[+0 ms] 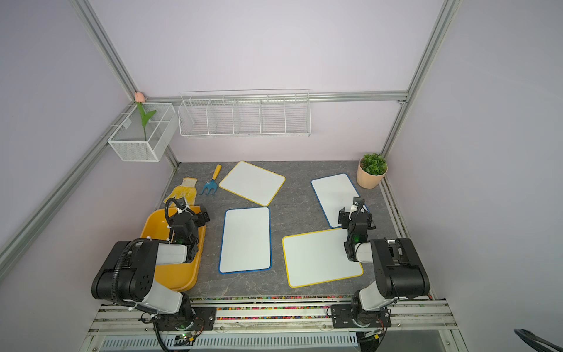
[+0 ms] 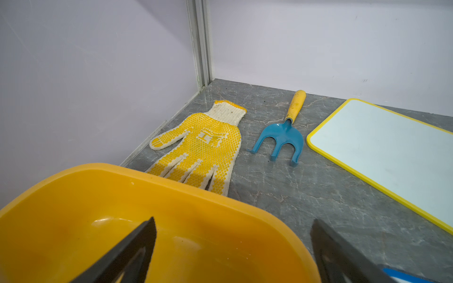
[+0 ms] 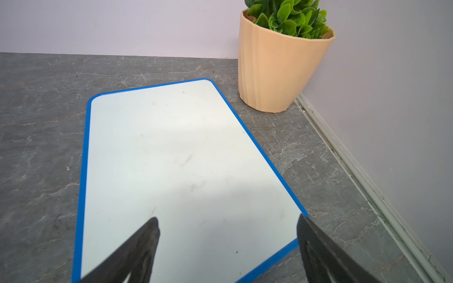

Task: Put the whiteboard into the storage box
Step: Pick up the whiteboard at the center of the board.

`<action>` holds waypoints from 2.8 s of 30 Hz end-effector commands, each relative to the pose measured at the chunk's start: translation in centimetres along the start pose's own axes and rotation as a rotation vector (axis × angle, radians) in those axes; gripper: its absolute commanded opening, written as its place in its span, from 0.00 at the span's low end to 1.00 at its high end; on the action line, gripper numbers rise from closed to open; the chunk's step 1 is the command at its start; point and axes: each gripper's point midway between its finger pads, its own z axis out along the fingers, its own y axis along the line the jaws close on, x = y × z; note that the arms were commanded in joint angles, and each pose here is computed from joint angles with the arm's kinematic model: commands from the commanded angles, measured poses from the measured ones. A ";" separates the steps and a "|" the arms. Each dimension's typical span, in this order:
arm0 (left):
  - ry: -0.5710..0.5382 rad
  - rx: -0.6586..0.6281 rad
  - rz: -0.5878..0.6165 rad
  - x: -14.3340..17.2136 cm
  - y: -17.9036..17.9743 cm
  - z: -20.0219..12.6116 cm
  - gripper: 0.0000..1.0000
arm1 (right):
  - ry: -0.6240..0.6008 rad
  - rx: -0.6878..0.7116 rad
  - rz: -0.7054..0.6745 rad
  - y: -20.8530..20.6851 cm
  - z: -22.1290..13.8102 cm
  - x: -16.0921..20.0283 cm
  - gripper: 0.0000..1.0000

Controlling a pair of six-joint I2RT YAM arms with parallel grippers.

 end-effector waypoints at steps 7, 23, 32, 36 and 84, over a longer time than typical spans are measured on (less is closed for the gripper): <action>-0.031 -0.018 0.044 -0.9 -0.9 -0.1 0.99 | -0.049 0.047 0.011 -0.6 -0.8 -1.0 0.89; -0.011 -0.069 0.049 -2.5 -0.5 -0.2 0.99 | -0.134 0.035 -0.042 0.5 -2.2 -1.8 0.89; 0.037 -0.128 0.009 -5.8 0.3 -1.0 0.99 | -0.131 0.038 -0.043 0.4 -2.2 -1.8 0.89; 0.038 -0.098 -0.010 -7.0 -0.5 -1.4 0.99 | -0.131 0.037 -0.043 0.5 -2.2 -1.8 0.89; 0.766 0.295 -0.023 4.4 -14.3 -13.3 0.99 | 0.428 -0.466 0.003 29.6 -13.3 1.5 0.89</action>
